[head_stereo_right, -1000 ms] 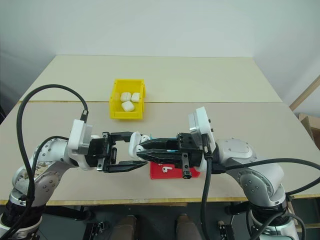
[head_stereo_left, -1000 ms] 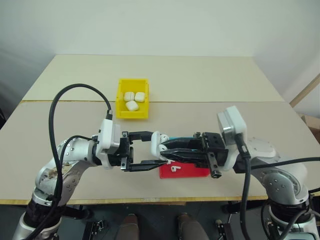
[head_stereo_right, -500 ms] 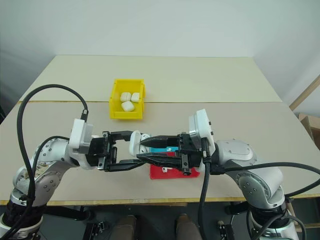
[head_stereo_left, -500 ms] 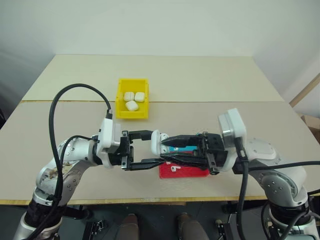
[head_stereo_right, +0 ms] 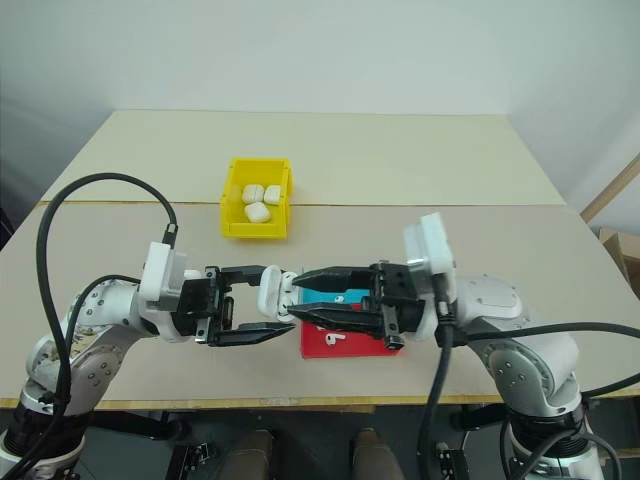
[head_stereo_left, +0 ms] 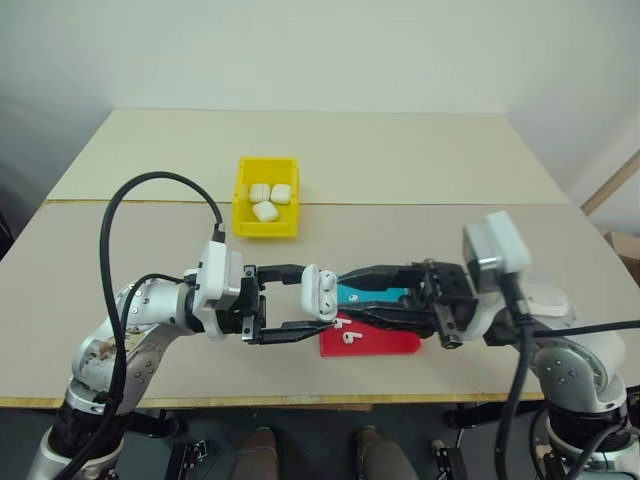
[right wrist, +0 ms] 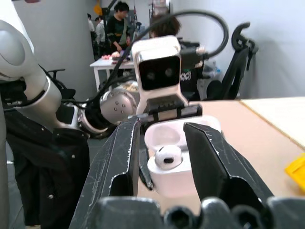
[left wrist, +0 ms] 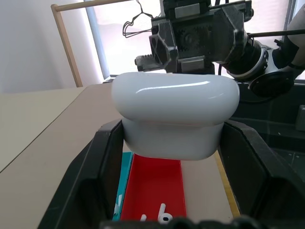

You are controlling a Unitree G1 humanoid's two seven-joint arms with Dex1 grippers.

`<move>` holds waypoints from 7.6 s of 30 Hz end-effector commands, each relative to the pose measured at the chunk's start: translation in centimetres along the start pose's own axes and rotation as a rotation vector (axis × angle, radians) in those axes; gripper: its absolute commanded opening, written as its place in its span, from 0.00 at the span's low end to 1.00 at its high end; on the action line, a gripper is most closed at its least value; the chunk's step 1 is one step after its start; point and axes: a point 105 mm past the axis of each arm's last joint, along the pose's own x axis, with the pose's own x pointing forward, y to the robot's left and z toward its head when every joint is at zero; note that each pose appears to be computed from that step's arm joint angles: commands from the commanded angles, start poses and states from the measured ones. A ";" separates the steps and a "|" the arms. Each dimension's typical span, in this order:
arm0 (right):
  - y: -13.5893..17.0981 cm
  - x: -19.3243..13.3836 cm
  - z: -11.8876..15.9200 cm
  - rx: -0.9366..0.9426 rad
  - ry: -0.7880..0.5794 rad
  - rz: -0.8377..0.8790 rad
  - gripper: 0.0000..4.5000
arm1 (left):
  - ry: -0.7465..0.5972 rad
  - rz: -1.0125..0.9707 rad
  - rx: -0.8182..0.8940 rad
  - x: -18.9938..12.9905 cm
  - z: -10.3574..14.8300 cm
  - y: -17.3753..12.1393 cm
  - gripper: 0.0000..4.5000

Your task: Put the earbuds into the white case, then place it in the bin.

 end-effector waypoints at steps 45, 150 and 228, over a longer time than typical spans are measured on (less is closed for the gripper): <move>-3.8 6.3 2.5 -0.513 0.532 0.555 0.00 | -0.040 -0.007 0.055 0.8 0.7 0.4 0.62; -7.2 -3.8 1.6 -0.435 0.467 -0.318 0.00 | 0.280 1.037 0.224 -2.4 -4.7 17.6 0.62; -2.5 -15.1 -0.4 -0.216 0.740 -0.339 0.00 | 0.164 0.461 0.082 -7.0 1.2 0.9 1.00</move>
